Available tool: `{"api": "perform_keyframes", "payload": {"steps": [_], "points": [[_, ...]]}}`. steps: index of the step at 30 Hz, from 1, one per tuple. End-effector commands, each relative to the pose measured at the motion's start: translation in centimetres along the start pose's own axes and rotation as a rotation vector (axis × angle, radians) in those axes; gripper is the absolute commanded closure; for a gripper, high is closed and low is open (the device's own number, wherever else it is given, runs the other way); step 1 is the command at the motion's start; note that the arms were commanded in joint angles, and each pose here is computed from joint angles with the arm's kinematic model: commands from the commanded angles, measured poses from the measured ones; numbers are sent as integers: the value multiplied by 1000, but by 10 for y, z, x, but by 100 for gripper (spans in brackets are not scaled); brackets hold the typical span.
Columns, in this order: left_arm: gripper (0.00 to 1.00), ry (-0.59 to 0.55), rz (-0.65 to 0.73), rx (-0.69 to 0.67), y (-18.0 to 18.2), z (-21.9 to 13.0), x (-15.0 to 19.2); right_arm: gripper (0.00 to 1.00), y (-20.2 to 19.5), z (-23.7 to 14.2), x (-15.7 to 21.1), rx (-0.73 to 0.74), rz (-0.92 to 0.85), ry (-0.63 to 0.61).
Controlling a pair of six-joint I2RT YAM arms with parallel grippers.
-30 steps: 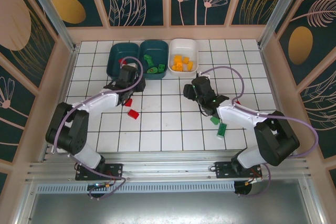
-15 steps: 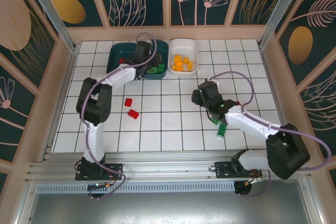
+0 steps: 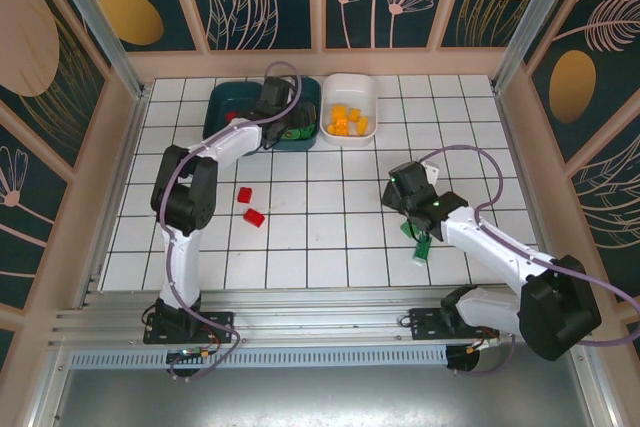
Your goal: Sort the legos into containers by color
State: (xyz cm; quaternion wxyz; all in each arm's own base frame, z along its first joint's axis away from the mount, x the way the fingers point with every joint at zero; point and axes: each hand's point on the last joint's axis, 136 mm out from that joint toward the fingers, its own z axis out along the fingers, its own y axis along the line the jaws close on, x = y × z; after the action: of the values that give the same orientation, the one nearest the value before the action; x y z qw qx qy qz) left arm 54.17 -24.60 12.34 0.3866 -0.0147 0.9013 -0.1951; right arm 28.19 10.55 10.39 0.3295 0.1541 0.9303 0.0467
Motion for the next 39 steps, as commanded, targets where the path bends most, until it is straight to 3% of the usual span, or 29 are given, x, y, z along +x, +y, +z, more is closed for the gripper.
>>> {"api": "perform_keyframes", "payload": {"steps": [1,9,14,24,31,34,39], "points": [[27,-84,7,103,-26,-50,-29,25,-26,1,10,92,76,43],[24,-98,-148,339,-35,-109,26,25,-43,19,53,142,73,184],[23,-38,-177,355,-24,-115,63,31,-24,31,69,44,9,249],[23,-37,-177,340,-20,-119,66,34,17,37,83,-92,-42,303],[23,-30,-180,348,-22,-122,67,34,77,9,71,-337,11,316],[23,-29,-178,342,-20,-125,69,34,75,1,60,-333,3,281],[23,-25,-185,346,-19,-128,74,34,48,17,51,-184,-104,220]]}}
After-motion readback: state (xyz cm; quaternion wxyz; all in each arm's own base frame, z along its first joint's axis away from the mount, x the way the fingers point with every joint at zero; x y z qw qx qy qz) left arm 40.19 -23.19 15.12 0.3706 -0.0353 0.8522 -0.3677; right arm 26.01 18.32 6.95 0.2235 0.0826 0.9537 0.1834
